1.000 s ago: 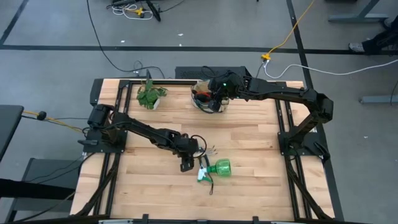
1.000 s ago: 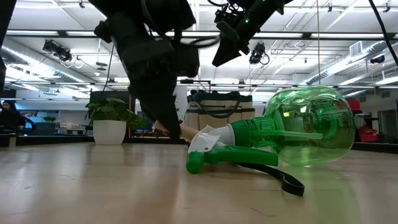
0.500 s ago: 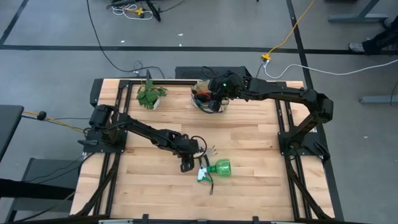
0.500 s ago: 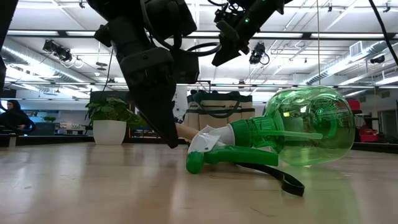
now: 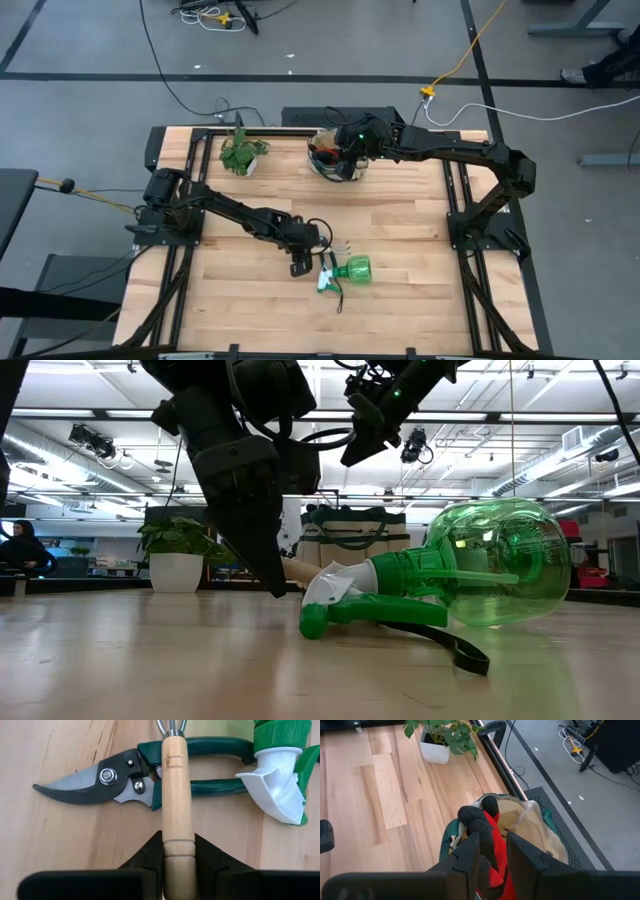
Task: Pick & Place Garden tools in Gardening bag
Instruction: Put the brown hand rake into the gardening bag
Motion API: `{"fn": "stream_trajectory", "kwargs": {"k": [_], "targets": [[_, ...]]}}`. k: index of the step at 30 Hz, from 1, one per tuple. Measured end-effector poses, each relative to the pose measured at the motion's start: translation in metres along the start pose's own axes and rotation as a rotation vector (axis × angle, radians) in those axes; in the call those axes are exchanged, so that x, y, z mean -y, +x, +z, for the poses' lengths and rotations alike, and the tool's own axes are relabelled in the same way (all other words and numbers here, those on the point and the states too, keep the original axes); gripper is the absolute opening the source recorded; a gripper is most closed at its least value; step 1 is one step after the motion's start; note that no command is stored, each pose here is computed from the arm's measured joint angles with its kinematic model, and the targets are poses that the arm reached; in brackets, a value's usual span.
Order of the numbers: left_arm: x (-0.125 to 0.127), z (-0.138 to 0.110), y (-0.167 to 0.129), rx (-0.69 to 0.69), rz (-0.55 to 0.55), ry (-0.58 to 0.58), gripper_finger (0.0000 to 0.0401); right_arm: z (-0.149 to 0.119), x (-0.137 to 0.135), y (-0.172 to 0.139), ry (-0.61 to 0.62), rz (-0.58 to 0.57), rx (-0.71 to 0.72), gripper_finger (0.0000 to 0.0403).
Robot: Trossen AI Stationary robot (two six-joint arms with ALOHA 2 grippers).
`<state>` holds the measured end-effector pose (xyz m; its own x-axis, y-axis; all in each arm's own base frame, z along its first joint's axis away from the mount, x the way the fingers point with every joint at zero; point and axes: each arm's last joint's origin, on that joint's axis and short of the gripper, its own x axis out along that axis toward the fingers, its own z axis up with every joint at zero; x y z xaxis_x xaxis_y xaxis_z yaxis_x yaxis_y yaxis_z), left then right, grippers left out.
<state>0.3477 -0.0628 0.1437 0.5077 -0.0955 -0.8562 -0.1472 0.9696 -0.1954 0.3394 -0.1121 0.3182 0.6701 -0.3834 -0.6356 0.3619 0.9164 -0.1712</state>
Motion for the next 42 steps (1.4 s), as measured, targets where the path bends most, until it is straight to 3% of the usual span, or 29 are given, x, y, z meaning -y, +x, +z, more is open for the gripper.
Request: {"fn": "stream_trajectory", "kwargs": {"k": [19,29,42], "targets": [[0.000,0.004,-0.012,0.038,0.026,-0.001,0.0067,0.000,0.000,0.000,0.000,-0.001,-0.001,0.0098],[-0.002,0.007,-0.052,0.098,0.147,0.004,0.0067,-0.001,0.000,0.000,-0.001,-0.002,-0.007,0.0098],[-0.001,0.007,-0.128,0.292,0.313,-0.002,0.0067,-0.001,0.000,0.000,0.000,-0.003,-0.006,0.0098]]}}
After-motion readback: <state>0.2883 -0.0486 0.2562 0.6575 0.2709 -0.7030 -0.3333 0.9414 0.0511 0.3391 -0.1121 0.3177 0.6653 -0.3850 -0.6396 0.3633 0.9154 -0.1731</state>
